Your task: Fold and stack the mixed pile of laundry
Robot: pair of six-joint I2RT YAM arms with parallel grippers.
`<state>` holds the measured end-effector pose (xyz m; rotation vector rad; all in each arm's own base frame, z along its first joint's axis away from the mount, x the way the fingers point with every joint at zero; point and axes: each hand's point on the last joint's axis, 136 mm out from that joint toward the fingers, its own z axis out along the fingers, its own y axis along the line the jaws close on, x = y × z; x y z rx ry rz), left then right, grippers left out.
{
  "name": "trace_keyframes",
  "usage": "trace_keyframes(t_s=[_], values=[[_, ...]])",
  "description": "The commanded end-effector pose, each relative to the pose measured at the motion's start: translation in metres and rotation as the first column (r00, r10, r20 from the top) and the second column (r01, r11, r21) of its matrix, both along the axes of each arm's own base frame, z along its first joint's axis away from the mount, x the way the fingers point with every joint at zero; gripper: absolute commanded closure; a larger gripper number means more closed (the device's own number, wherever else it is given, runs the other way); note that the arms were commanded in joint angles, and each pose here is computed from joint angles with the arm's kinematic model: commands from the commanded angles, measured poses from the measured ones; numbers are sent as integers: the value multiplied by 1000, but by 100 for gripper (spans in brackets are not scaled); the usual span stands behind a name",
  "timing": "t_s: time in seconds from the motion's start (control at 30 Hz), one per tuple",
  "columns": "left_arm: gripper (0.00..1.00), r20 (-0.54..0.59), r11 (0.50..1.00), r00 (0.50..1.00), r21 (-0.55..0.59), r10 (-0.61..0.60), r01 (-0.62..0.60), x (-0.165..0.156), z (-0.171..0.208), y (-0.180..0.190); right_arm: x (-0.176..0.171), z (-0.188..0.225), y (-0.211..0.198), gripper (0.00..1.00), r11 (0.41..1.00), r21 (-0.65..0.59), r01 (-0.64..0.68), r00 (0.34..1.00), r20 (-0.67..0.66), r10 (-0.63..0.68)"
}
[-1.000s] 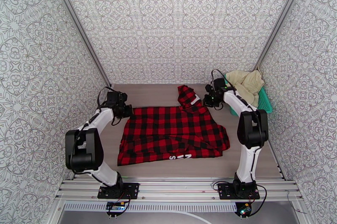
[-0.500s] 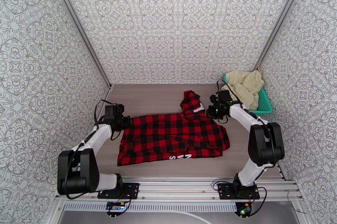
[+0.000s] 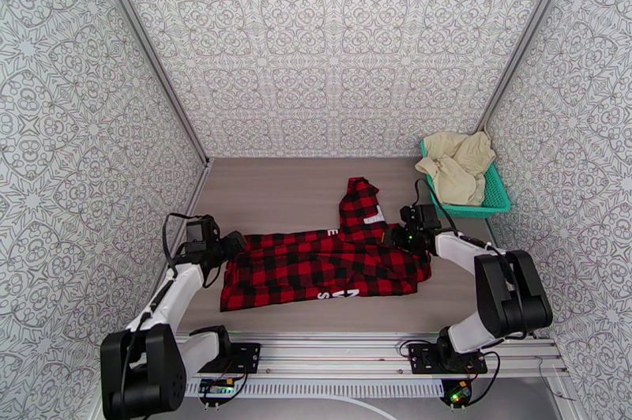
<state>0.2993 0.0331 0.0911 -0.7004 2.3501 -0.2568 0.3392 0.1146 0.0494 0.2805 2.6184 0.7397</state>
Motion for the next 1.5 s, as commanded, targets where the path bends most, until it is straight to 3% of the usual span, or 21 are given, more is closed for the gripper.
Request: trace_keyframes(t_s=[0.0,0.13,0.4,0.63,0.77,0.87,1.0,1.07,1.13,1.23,1.47], values=[[38,36,1000,999,-2,-13,13,14,27,-2,21,36,-7,52,999,-34,16,994,110,-12],[47,26,984,984,-37,-175,176,44,35,-45,46,52,-11,46,993,-120,12,991,133,4],[76,-3,903,912,-142,-411,406,96,14,-142,144,44,9,33,985,-167,-53,993,92,70],[80,-23,846,860,-194,-509,496,97,-9,-194,205,23,32,31,980,-174,-98,991,73,112],[71,12,784,799,-183,-601,593,107,-6,-229,215,12,39,32,986,-156,-64,996,52,73],[66,56,740,752,-143,-657,657,129,0,-257,214,8,49,39,993,-95,-69,997,37,73],[49,114,689,697,-99,-708,717,164,5,-293,214,3,51,54,994,-78,-76,996,33,79],[43,139,656,658,-66,-740,751,180,6,-311,215,8,54,70,992,-75,-100,993,55,104],[43,154,631,630,-45,-762,774,191,4,-325,214,17,58,80,990,-62,-130,988,81,135],[43,170,631,630,-53,-758,774,203,5,-333,211,41,61,91,984,-62,-165,976,135,172],[43,211,627,624,-63,-752,777,203,24,-333,170,90,63,100,973,-68,-221,931,284,231]])
